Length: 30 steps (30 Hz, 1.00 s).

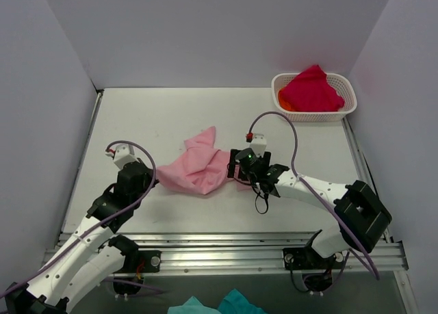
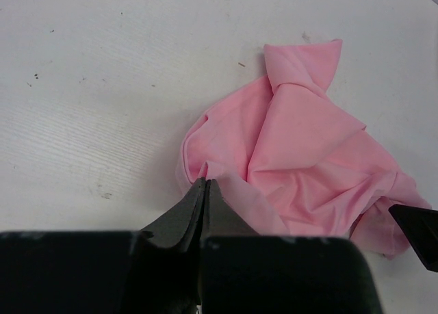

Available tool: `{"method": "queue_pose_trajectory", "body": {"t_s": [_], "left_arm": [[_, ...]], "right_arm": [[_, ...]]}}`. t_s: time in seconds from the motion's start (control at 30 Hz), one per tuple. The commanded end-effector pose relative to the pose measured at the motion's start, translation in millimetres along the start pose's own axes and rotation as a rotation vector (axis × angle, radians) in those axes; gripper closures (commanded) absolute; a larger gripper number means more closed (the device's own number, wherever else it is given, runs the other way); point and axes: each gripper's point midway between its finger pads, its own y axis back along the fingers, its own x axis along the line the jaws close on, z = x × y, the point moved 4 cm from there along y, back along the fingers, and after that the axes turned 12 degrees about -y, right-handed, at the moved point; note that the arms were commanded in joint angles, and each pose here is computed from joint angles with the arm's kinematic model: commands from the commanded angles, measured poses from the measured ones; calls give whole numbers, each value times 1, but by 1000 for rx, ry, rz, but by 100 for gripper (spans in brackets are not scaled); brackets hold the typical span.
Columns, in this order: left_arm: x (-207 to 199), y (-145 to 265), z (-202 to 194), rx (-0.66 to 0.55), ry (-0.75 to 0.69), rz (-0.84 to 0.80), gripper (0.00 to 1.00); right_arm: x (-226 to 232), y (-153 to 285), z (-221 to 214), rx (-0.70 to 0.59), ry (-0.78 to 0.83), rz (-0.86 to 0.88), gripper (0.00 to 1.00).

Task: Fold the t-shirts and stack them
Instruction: Flatten out the tshirt

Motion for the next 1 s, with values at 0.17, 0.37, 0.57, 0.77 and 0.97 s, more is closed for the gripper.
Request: {"method": "queue_pose_trajectory", "body": {"t_s": [0.17, 0.37, 0.57, 0.77, 0.97], "left_arm": [[-4, -4, 4, -32, 0, -10, 98], [-2, -5, 2, -31, -3, 0, 98], [-2, -3, 6, -38, -5, 2, 98], [-1, 17, 30, -72, -5, 5, 98], [-10, 54, 84, -176, 16, -51, 98]], "right_arm": [[21, -11, 9, -27, -2, 30, 32], [21, -19, 4, -12, 19, 5, 100], [19, -12, 14, -46, 24, -8, 100], [30, 30, 65, -160, 31, 9, 100], [50, 103, 138, -336, 50, 139, 100]]}}
